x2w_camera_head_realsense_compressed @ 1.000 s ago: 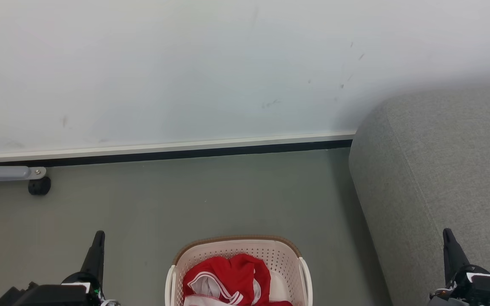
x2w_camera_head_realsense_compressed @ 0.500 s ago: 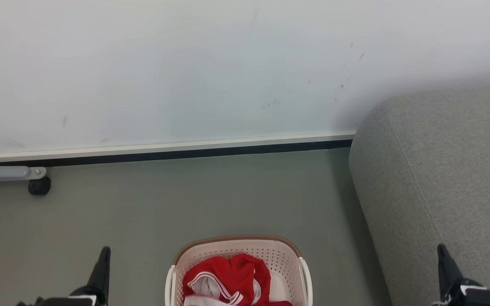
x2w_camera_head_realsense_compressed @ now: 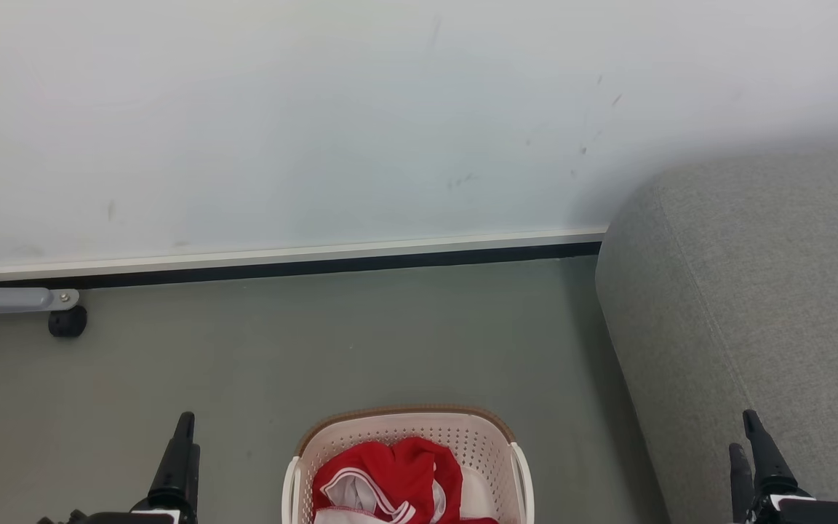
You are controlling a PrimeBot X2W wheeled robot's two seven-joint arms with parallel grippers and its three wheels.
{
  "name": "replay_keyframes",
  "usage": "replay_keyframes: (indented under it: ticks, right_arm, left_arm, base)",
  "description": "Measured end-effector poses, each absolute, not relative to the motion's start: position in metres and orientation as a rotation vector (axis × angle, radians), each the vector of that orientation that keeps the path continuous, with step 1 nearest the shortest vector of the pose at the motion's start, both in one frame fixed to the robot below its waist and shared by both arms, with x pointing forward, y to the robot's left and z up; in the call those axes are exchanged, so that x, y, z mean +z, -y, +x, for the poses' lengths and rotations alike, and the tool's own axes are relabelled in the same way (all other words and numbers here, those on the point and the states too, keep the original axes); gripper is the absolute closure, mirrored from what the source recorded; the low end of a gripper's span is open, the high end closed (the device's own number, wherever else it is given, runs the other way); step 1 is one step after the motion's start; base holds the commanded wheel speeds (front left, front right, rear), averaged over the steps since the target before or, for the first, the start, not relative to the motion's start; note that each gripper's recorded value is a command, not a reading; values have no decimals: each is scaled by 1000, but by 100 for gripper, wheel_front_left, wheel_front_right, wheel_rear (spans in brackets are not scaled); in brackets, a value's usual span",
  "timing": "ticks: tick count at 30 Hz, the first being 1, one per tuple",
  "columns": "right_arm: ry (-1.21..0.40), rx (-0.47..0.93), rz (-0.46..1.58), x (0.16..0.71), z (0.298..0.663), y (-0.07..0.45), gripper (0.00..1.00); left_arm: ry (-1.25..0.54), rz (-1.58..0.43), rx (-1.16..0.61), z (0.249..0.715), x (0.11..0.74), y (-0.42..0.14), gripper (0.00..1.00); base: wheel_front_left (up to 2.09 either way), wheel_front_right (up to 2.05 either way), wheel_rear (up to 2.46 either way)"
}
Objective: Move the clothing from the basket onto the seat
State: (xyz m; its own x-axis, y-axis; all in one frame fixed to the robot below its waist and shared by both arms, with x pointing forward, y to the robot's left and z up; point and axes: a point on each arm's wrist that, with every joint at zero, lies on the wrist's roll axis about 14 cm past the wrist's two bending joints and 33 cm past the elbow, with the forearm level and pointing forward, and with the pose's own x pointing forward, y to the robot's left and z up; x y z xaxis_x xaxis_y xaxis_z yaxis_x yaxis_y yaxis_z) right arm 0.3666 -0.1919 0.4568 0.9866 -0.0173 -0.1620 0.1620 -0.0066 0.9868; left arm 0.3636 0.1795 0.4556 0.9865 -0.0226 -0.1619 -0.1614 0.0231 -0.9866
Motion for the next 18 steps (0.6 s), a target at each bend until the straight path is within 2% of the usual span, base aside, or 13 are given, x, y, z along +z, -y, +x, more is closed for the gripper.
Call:
replay_keyframes:
  ticks: [12, 18]
  right_arm:
    - [-120, -141, 1455, 463, 368, 187, 0]
    - [-136, -123, 1322, 466, 369, 180, 0]
  left_arm:
    - [-129, -1421, 93, 368, 467, -176, 0]
    - [-128, -1296, 71, 370, 474, -170, 0]
  base:
    - [0, 0, 0]
    - [0, 0, 0]
